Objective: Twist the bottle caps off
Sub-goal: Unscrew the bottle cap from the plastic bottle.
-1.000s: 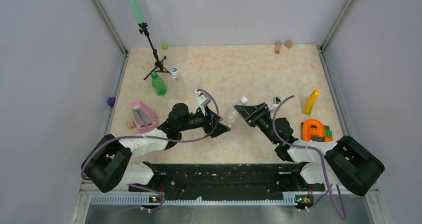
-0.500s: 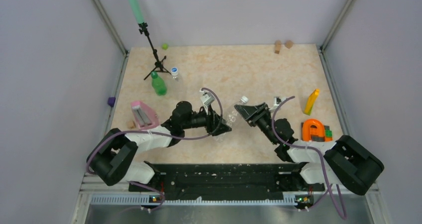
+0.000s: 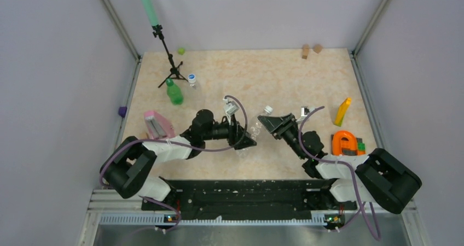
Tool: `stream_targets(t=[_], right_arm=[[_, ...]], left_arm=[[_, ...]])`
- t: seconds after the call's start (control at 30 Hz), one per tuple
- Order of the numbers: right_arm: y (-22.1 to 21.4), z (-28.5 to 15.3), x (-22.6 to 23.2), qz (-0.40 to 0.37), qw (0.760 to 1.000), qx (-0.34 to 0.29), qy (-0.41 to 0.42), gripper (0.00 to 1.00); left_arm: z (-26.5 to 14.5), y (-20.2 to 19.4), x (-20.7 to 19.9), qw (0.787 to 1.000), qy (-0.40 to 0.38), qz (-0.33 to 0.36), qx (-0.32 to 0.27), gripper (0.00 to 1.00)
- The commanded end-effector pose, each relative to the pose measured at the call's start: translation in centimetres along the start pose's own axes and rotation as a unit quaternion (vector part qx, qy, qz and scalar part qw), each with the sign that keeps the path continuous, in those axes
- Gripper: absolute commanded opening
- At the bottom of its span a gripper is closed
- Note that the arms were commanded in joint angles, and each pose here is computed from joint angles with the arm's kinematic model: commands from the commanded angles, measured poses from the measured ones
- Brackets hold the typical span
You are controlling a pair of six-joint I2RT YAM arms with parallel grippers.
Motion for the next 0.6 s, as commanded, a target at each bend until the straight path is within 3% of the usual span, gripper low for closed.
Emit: stream_targets(t=[0.0, 0.17, 0.37, 0.57], right_arm=[[-0.29, -0.02, 3.05, 0.020, 0.997, 0.015, 0.073, 0.00], [-0.48, -0.10, 2.46, 0.016, 0.998, 0.018, 0.060, 0.00], [-0.22, -0.49, 2.55, 0.019, 0.998, 0.009, 0.064, 0.00], [0.00, -1.01, 2.20, 0.013, 0.999, 0.002, 0.051, 0.01]], left_arm=[[0.93, 2.11, -1.56, 0.998, -0.039, 0.040, -0.019, 0.71], [0.83, 2.09, -2.02, 0.998, -0.052, 0.040, -0.018, 0.71], [0.99, 2.24, -1.47, 0.999, -0.025, 0.042, 0.004, 0.55], [0.60, 2.35, -1.83, 0.999, -0.020, 0.048, 0.007, 0.66]])
Point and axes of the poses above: each gripper's point midway between its finger pads, its own z axis out along the fingers, its own x axis along the line the jaws close on, y = z × x, the point moved 6 cm from there along -z, back along the fingers, and after that the axes turned 2 degrees about -z, right-handed, at the moved point
